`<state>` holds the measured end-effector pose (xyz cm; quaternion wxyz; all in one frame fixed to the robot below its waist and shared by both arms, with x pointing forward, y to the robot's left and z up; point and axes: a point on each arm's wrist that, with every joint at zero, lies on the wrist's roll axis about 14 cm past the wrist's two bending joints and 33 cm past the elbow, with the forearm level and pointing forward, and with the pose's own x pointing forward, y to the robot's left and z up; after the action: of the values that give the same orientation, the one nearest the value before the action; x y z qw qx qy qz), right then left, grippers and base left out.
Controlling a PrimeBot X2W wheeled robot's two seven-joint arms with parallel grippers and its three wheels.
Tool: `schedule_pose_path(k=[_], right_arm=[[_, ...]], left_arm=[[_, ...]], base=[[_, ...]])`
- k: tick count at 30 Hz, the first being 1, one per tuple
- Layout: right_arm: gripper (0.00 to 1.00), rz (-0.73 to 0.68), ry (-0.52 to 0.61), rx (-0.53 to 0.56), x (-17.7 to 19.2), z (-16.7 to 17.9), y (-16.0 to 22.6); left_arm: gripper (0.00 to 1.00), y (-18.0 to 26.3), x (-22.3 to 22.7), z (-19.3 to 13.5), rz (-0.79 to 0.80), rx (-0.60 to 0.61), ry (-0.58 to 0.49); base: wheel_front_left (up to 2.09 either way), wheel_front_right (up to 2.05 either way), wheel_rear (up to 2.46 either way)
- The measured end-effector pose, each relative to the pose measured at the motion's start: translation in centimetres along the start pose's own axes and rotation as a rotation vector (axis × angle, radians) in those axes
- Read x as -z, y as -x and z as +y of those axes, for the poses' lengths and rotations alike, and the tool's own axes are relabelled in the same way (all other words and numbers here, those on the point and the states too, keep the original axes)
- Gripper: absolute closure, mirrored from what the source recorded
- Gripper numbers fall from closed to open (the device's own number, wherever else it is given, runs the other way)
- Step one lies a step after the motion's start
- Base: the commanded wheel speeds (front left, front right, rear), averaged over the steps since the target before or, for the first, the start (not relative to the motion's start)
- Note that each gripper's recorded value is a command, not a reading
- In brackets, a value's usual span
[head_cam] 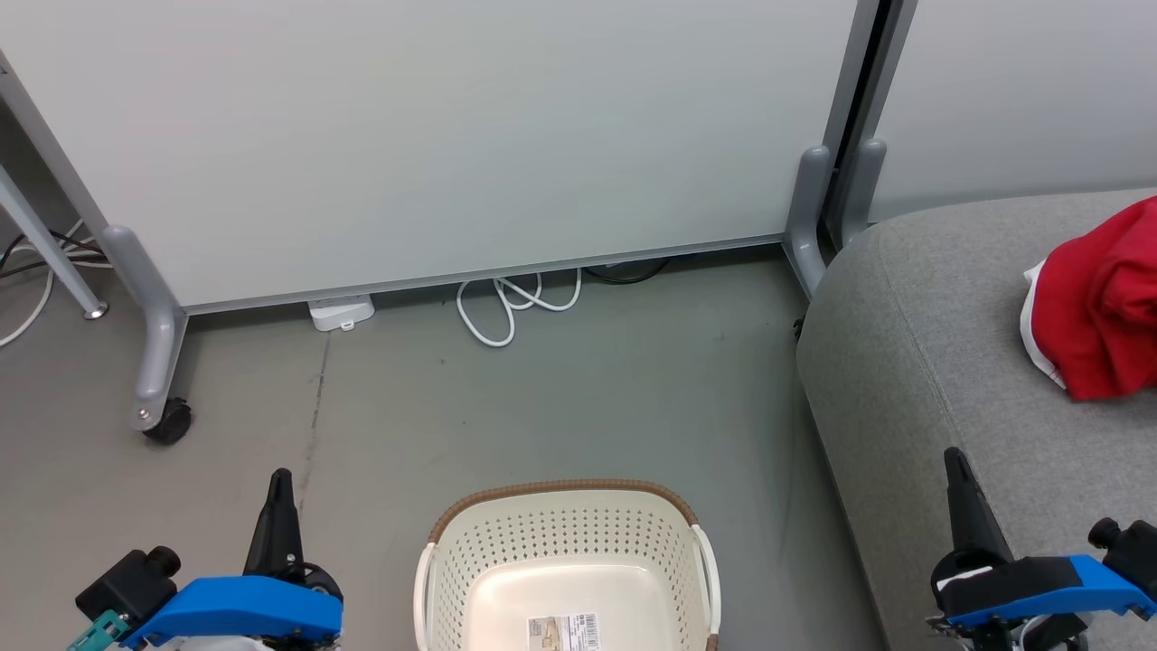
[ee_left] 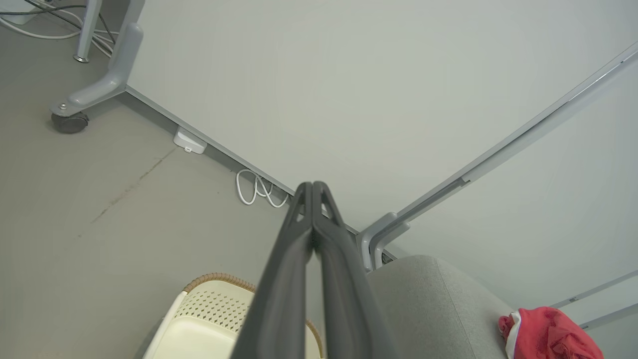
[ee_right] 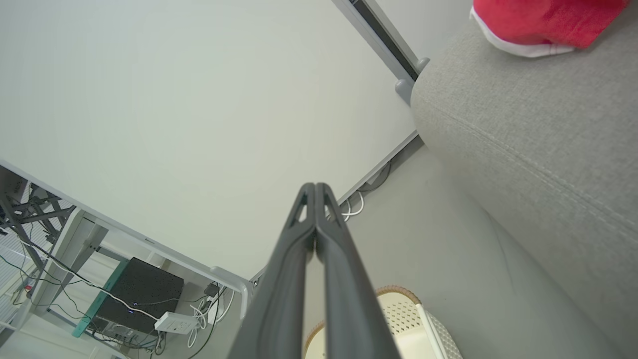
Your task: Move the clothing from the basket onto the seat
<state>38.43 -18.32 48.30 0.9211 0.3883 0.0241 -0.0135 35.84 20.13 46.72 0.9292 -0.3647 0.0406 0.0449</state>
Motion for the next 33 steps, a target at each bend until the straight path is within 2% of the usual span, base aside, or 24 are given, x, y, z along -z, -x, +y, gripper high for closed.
schedule_pose_path(k=[6, 33], right_arm=[[1.0, 0.004, -0.088, 0.007, -0.1, -0.1, 0.0], [1.0, 0.001, -0.363, 0.01, -0.9, -0.2, -0.2]], left_arm=[[1.0, -0.2, -0.3, -0.1, -0.002, -0.002, 0.092], [1.0, -1.1, -1.1, -0.7, 0.001, 0.015, 0.385]], base=[[0.0, 0.0, 0.0], [0.0, 0.0, 0.0]])
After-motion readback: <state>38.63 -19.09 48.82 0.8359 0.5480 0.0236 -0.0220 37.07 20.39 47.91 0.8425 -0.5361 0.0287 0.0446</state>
